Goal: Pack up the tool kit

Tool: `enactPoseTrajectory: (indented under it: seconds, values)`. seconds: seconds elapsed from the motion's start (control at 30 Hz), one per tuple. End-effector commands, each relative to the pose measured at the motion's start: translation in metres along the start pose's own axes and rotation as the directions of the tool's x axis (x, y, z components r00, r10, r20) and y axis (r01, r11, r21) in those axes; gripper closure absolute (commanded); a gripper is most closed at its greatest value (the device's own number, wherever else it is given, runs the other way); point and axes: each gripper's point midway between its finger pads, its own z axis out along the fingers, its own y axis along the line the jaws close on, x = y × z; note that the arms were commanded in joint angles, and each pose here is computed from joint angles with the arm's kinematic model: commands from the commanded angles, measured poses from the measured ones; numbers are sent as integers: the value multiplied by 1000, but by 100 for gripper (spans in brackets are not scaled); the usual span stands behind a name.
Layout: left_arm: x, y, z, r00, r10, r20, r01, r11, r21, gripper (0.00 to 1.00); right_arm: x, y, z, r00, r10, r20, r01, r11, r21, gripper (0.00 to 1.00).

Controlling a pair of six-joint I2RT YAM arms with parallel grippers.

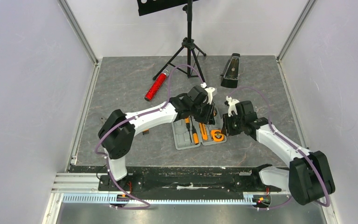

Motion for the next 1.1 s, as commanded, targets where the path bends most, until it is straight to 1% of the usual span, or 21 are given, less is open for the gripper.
enactPoseTrajectory:
  seconds: [0.0, 0.2, 0.33, 0.37, 0.5, 0.63, 0.73, 0.83, 0.93, 1.07]
  values:
    - [-10, -20, -1, 998, -66, 3, 66, 996, 67, 66, -39, -3, -19, 990, 21, 137, -23, 1000, 10, 67]
    - [-7, -1, -8, 993, -115, 19, 115, 993, 38, 66, -2, 1, -5, 991, 81, 108, -76, 996, -47, 59]
    - [-9, 19, -20, 989, -137, 46, 137, 991, 8, 66, 7, 18, 1, 987, 116, 112, -98, 983, -158, 59]
    - [-10, 24, -23, 989, -139, 53, 139, 990, 1, 66, 5, 19, 0, 985, 123, 123, -103, 981, -162, 58]
    - [-8, 32, -31, 988, -140, 62, 141, 990, -7, 66, -15, 4, -6, 967, 147, 209, -135, 988, -73, 54]
    - [-3, 25, -30, 989, -141, 45, 139, 990, 34, 65, -41, -18, -16, 931, 179, 317, -196, 980, 24, 53]
    - [-3, 19, -26, 989, -142, 35, 140, 988, 62, 65, -50, -32, -17, 912, 201, 357, -241, 968, 71, 53]
    - [-1, 9, -20, 991, -135, 10, 133, 987, 93, 65, -56, -40, -16, 901, 219, 374, -269, 959, 85, 53]
    - [0, 1, -14, 993, -121, 0, 120, 987, 105, 65, -63, -38, -14, 883, 243, 401, -288, 956, 54, 54]
    - [3, 0, -11, 993, -117, -9, 117, 988, 105, 65, -66, -38, -10, 873, 260, 413, -299, 954, 33, 54]
